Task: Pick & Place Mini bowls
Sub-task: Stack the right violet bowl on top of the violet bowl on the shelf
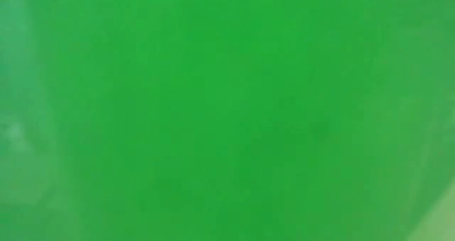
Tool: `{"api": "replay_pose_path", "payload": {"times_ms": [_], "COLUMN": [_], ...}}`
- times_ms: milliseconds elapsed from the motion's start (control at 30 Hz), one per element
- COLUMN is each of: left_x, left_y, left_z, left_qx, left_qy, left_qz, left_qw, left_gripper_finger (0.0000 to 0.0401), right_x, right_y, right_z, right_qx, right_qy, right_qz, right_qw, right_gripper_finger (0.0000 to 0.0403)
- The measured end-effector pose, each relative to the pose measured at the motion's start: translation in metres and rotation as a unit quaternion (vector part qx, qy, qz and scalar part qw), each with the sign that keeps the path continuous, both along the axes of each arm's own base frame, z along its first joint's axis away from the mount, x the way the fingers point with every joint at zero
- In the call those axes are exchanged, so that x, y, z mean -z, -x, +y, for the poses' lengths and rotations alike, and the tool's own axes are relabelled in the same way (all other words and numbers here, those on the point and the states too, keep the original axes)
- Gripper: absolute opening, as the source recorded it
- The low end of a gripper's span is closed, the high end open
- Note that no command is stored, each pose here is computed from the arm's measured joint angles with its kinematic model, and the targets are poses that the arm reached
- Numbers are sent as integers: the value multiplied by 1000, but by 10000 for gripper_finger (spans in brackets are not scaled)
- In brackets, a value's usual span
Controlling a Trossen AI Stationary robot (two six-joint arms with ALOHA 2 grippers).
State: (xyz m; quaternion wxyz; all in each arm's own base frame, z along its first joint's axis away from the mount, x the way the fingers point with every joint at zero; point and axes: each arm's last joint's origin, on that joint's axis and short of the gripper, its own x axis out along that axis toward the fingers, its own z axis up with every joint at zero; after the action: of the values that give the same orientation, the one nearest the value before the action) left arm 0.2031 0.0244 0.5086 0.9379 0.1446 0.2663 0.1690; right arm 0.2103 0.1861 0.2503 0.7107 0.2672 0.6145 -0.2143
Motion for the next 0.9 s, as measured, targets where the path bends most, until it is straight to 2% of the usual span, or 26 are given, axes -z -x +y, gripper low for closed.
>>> {"api": "replay_pose_path", "payload": {"times_ms": [200, 433, 733, 900], "left_x": [0, 0, 0, 0], "left_y": [0, 0, 0, 0], "left_z": [0, 0, 0, 0], "left_qx": [0, -1, -7, -7], "left_qy": [0, 3, 14, 14], "left_qz": [0, -1, -7, -7], "left_qw": [1000, 1000, 1000, 1000], "left_gripper_finger": [0, 0, 0, 0], "right_x": [-15, -17, -6, 10], "right_y": [-13, -36, -58, -60], "right_z": [-22, -57, -135, -177], "right_qx": [64, 122, 188, 188], "right_qy": [36, 42, 73, 80], "right_qz": [-9, -8, 16, 40], "right_qw": [997, 992, 979, 978], "right_gripper_finger": [8, 8, 8, 8]}}
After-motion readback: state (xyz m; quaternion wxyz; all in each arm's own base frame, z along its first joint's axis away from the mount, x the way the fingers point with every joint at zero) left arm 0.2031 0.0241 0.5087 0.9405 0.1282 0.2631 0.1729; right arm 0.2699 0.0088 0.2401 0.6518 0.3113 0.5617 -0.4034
